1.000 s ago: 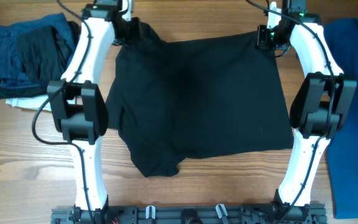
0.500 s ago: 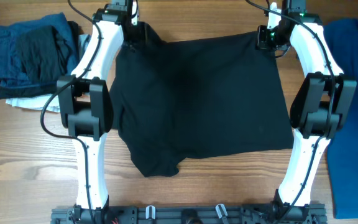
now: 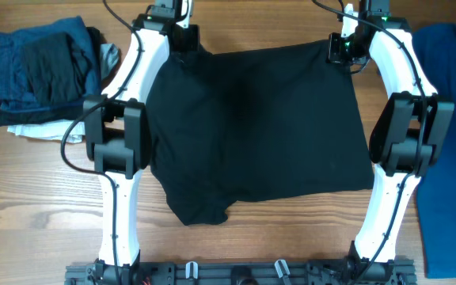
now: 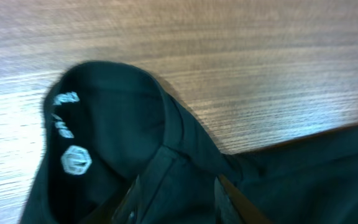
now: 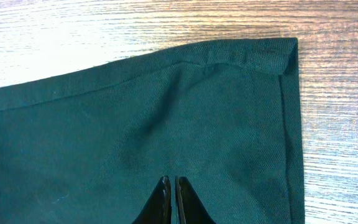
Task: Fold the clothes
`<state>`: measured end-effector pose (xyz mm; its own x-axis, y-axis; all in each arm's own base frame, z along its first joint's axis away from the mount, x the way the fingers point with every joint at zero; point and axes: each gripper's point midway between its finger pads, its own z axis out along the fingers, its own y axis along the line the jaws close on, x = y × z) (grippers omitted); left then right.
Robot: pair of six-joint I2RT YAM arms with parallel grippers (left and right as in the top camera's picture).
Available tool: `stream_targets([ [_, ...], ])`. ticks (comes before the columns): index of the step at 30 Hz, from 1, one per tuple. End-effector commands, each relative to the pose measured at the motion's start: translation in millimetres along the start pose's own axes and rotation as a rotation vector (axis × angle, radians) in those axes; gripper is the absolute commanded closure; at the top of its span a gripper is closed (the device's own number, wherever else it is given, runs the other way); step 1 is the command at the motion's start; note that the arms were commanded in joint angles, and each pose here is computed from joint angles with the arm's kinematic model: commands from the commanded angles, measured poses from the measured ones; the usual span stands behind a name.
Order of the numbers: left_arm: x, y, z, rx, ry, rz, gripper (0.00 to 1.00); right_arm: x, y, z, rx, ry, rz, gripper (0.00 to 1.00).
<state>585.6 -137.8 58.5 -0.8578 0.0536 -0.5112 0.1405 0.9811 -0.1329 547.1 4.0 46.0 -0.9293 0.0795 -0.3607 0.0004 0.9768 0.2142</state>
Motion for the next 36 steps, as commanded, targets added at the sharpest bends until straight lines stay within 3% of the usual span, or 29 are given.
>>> stream_targets([
  [1, 24, 3, 30, 0.007, 0.066, 0.022, 0.61, -5, -2, -9, 0.021, -0.019, 0.004, 0.96],
  [14, 17, 18, 39, -0.068, 0.030, 0.070, 0.62, -4, -2, -9, 0.021, -0.018, 0.004, 0.96],
  [18, 12, 23, 38, -0.096, 0.011, 0.108, 0.56, -5, -2, -9, 0.021, -0.019, 0.004, 0.95],
  [26, 13, 19, 40, -0.085, 0.012, 0.110, 0.59, -5, -2, -9, 0.021, -0.018, 0.005, 0.96],
  [30, 15, 1, 40, 0.002, 0.018, 0.114, 0.60, -5, -2, -9, 0.021, -0.019, 0.004, 0.95],
  [36, 14, -5, 40, 0.039, 0.012, 0.107, 0.49, -5, -2, -9, 0.021, -0.018, 0.005, 0.96],
])
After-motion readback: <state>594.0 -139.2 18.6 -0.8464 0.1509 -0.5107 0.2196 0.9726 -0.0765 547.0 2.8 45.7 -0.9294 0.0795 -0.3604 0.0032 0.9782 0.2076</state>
